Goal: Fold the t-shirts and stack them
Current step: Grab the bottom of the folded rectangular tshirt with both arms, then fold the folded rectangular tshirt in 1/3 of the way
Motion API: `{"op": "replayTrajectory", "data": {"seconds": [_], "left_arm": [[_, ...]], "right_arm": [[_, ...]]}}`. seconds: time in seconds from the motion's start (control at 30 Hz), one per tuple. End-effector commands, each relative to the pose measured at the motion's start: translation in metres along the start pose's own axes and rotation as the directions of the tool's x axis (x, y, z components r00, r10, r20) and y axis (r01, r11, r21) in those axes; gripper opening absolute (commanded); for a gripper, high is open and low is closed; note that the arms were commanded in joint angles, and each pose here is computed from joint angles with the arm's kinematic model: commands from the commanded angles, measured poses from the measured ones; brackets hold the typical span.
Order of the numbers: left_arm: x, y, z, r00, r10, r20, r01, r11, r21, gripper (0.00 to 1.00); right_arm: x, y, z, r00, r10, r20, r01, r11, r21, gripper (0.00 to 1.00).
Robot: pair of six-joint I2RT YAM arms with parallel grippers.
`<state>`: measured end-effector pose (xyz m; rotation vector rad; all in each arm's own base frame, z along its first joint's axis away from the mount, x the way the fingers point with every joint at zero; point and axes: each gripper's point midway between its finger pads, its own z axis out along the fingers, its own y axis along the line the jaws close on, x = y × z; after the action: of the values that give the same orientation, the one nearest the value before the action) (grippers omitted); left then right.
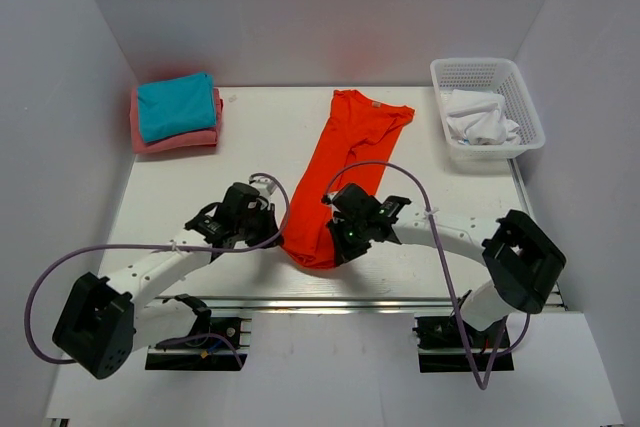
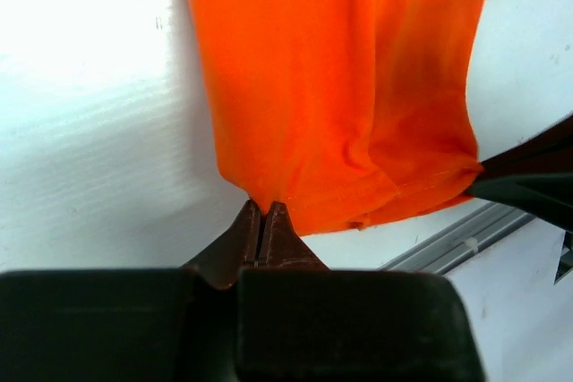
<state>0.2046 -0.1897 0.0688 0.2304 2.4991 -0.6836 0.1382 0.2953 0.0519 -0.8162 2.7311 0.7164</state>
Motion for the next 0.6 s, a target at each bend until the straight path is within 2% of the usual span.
{"op": "replayTrajectory", "data": {"seconds": [0.0,0.03,0.13,0.33,0.4,0.53,0.57], "left_arm": [[-0.035,-0.013,0.002,0.998,0.004,0.066,-0.005,1.000,0.005,0.00],[-0.040,-0.012,0.004,0.997,0.004,0.072,-0.003,1.000,-0.010,0.00],[-0.065,-0.015,0.011,0.995,-0.010,0.100,0.013,0.999,-0.029,0.00],[-0.125,-0.032,0.023,0.983,0.024,0.180,-0.021,1.000,-0.015,0.00],[-0.148,-0.036,0.034,0.980,0.036,0.197,-0.030,0.999,-0.032,0.00],[-0.178,-0.034,0.055,0.980,0.054,0.194,-0.036,0.995,-0.094,0.00],[-0.198,-0.036,0.053,0.973,0.052,0.224,-0.029,0.994,-0.102,0.00]], "right_arm": [[-0.035,-0.007,-0.021,0.992,-0.013,0.123,0.004,0.997,0.075,0.00],[-0.043,-0.025,-0.025,0.987,-0.009,0.158,-0.020,0.984,0.178,0.00],[-0.062,-0.047,-0.036,0.977,0.011,0.211,-0.070,0.959,0.273,0.00],[-0.102,-0.084,-0.057,0.953,0.026,0.303,-0.147,0.912,0.383,0.00],[-0.109,-0.098,-0.060,0.950,0.037,0.311,-0.168,0.898,0.406,0.00],[-0.141,-0.123,-0.079,0.913,0.064,0.402,-0.252,0.864,0.436,0.00],[-0.143,-0.127,-0.078,0.913,0.073,0.401,-0.261,0.860,0.439,0.00]]}}
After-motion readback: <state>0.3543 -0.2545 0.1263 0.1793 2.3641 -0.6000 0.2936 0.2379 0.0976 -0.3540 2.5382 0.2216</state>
